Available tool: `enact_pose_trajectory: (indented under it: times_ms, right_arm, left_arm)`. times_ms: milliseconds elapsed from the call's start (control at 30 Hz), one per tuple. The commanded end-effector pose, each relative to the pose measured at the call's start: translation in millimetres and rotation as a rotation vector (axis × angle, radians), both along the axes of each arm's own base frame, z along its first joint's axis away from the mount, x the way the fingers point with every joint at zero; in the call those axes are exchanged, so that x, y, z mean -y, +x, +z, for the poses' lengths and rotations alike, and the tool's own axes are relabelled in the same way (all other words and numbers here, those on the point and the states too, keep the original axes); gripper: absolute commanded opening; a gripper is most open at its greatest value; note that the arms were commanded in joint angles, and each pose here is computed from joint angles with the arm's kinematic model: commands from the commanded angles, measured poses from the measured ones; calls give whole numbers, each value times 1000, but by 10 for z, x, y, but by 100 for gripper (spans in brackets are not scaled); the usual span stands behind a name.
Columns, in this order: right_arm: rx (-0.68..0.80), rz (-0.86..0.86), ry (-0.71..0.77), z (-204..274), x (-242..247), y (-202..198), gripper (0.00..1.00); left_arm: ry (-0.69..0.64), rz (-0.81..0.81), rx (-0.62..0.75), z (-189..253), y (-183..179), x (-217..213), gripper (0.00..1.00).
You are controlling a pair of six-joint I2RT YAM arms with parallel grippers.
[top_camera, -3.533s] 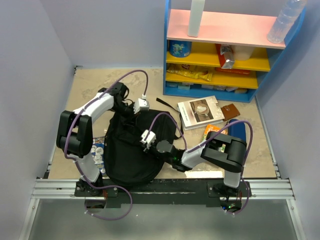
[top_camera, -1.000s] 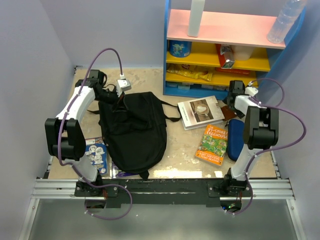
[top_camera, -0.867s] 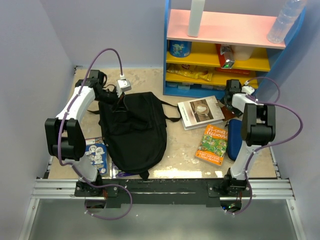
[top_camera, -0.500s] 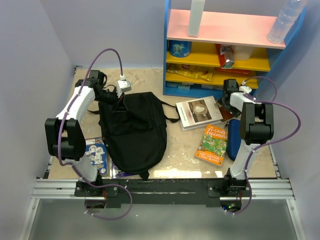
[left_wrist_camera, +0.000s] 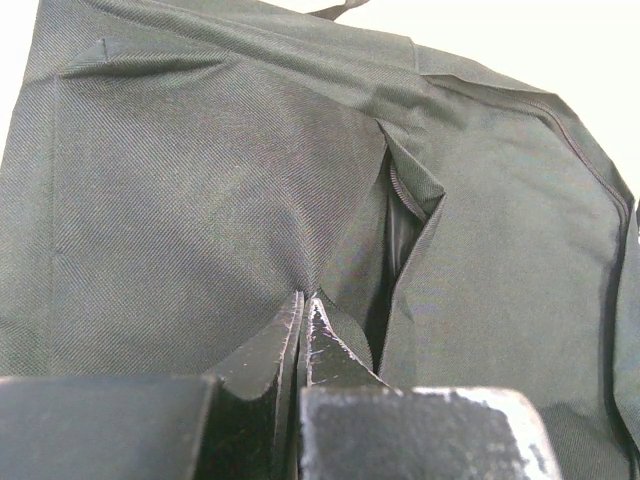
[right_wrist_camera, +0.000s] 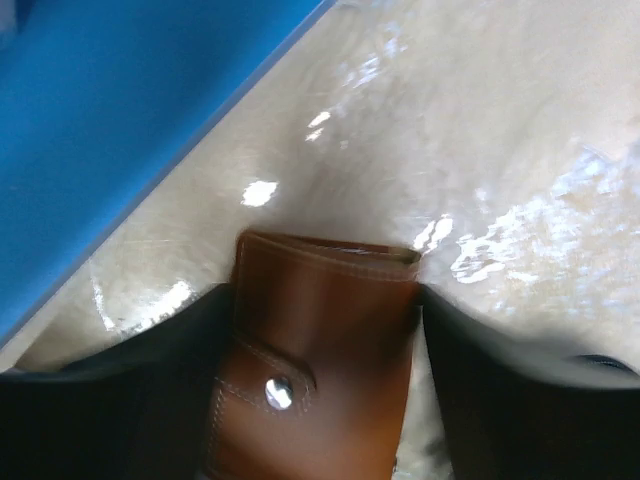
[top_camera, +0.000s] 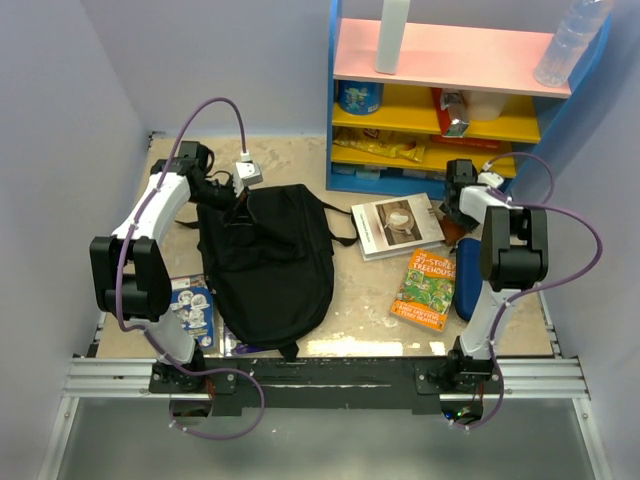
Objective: Pack the student bag
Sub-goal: Pick up the personal item from the center of the board.
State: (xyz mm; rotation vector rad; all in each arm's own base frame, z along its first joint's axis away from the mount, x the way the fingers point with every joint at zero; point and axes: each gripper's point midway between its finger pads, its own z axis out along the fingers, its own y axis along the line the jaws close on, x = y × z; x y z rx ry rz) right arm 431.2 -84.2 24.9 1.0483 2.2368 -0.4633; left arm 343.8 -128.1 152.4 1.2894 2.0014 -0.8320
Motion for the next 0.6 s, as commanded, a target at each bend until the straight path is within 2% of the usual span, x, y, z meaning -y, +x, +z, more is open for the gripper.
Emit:
enact_pose_trajectory:
  times_ms: [0,67,167,367,567]
  right_arm:
    - [-62,34,-11,-8,-55,-309,51]
    - [33,51,-17,218,-92,-235,40]
    - [109,91,-24,427,-208,-222,34]
    - [271,191,-43,1007,-606,-158,32]
    - [430,358,-30,1658,-1254,-158,36]
  left_arm:
    - [-60,-39,1,110,-135,91,0]
    - [-66,-39,2,121,-133,94,0]
    - [-67,-37,6,136,-122,95,0]
    - [-68,-33,7,168,-128,96,0]
    - [-70,-19,12,218,-119,96,0]
